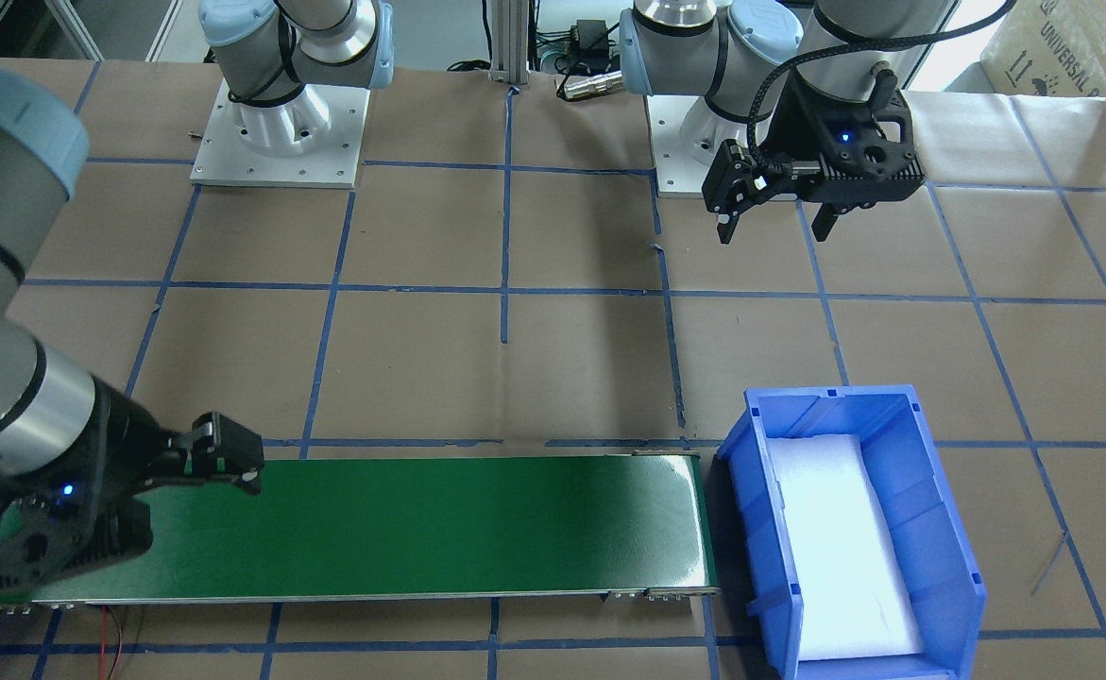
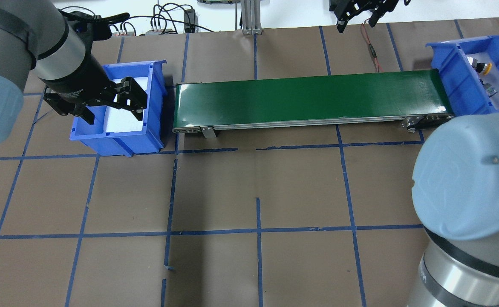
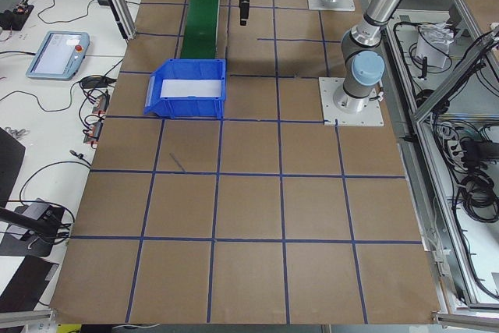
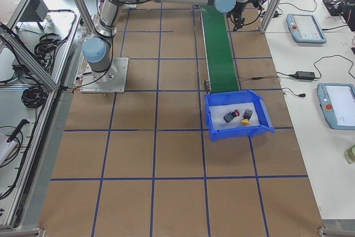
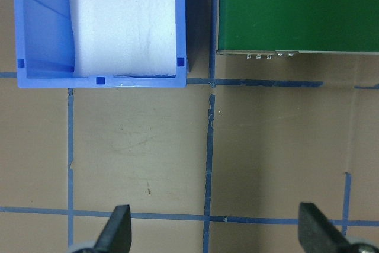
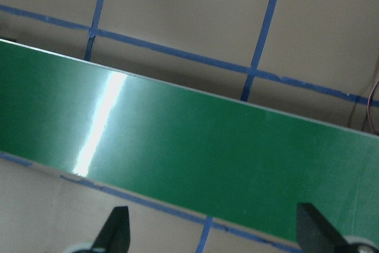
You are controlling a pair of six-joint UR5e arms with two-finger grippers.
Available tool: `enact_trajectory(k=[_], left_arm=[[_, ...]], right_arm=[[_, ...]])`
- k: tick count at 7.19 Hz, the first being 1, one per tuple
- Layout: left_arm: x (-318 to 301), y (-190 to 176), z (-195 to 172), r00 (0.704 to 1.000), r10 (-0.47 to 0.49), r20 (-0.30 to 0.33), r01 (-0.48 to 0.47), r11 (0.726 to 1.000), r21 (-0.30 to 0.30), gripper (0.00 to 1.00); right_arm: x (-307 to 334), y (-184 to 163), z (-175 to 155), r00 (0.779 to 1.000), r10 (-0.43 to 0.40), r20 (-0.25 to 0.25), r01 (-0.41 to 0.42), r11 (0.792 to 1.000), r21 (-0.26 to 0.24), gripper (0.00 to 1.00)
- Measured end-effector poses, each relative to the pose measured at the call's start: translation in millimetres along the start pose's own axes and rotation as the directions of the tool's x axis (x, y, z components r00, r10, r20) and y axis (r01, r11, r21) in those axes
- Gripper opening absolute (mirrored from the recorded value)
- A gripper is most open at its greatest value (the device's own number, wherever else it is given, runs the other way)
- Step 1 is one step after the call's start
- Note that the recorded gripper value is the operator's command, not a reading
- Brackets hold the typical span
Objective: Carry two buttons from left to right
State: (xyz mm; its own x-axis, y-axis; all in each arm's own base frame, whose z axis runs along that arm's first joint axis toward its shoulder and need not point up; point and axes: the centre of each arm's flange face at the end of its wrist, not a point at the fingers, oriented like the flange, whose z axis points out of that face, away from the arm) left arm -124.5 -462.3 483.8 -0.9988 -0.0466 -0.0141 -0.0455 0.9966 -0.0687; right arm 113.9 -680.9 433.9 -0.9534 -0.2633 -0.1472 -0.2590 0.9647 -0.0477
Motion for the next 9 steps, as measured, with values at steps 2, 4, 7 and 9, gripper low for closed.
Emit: enact_trajectory(k=[2, 4, 7, 9], left_arm=[[-0.2, -0.3, 0.1, 1.000, 0.000, 0.002, 0.000, 1.000, 0.004, 1.00], [-0.2, -0.3, 0.5, 1.000, 0.000, 0.002, 0.000, 1.000, 0.004, 1.00], [0.5, 0.0, 1.1, 1.000, 0.001, 0.000, -0.001, 1.000, 0.003, 1.00], [0.7, -0.1, 1.4, 1.000, 0.001, -0.001, -0.001, 1.000, 0.002, 1.00]], right_arm=[[-29.9, 74.4, -25.5, 0.997, 0.083, -0.002, -0.083, 0.997, -0.007, 1.00], [-51.0, 131.9, -38.3, 0.988, 0.157, -0.002, -0.157, 0.987, -0.026, 1.00], [-49.7, 171.5, -34.8, 0.980, 0.160, -0.120, -0.170, 0.982, -0.076, 1.00], [-48.1, 174.9, -44.0, 0.974, 0.158, -0.162, -0.169, 0.984, -0.060, 1.00]])
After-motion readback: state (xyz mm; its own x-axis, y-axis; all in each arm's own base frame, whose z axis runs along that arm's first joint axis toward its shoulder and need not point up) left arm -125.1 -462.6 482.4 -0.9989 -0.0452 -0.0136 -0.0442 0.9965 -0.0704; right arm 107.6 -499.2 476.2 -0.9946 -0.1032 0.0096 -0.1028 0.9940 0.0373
